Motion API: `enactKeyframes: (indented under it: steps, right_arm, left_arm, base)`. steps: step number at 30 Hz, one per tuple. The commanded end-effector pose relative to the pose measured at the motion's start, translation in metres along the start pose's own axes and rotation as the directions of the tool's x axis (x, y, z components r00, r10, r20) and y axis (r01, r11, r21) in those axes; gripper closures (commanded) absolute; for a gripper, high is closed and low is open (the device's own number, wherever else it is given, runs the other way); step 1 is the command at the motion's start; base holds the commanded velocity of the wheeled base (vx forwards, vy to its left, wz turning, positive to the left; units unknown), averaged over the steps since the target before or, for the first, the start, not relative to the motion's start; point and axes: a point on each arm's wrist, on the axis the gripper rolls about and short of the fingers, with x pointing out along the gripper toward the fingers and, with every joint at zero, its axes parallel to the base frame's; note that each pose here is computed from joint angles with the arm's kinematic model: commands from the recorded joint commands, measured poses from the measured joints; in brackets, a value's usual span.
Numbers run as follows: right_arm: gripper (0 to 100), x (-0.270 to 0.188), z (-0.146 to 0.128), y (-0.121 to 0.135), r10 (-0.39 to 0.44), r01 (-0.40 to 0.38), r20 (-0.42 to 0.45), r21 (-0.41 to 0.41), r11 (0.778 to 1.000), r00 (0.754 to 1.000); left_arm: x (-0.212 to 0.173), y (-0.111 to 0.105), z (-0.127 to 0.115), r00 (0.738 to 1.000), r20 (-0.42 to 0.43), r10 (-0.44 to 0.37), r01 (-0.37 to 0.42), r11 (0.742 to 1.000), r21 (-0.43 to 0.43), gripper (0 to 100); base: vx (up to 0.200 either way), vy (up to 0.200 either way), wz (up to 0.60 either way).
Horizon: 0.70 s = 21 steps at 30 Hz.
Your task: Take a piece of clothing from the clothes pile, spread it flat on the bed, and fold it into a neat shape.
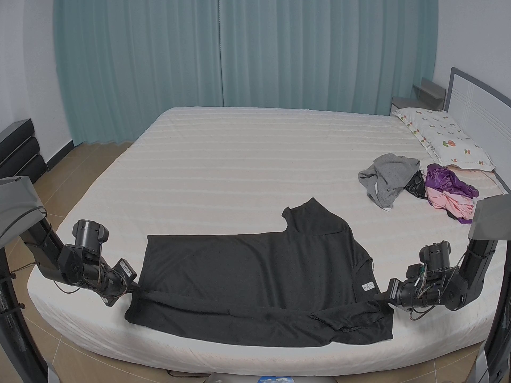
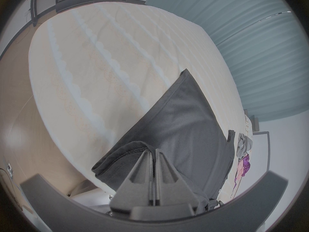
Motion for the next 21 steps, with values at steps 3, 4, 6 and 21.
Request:
enactKeyframes:
  steps: [3, 4, 6, 21]
  right_arm:
    - [100, -0.017, -0.003, -0.001, 0.0, 0.0, 0.016, 0.016, 1.0, 1.0]
    - [100, -0.02, -0.001, -0.001, 0.002, -0.002, 0.029, 0.019, 1.0, 1.0]
    - [100, -0.025, -0.001, 0.0, 0.01, -0.01, 0.036, 0.02, 1.0, 0.999]
    - [100, -0.056, 0.002, 0.015, 0.066, -0.073, 0.108, 0.057, 0.996, 0.992]
  left_arm:
    - [-0.019, -0.005, 0.002, 1.0, 0.013, -0.013, 0.013, 1.0, -0.003, 100]
    - [-0.021, -0.004, 0.001, 1.0, 0.013, -0.013, 0.013, 1.0, -0.005, 100]
    - [-0.023, -0.003, -0.001, 1.0, 0.009, -0.011, 0.011, 1.0, -0.006, 100]
    - [-0.039, -0.002, 0.003, 0.998, 0.016, -0.065, 0.066, 0.996, -0.064, 100]
  base:
    - [0.0, 0.0, 0.0]
    - [0.0, 0.0, 0.0]
    - [0.0, 0.0, 0.0]
    - [0.0, 0.0, 0.0]
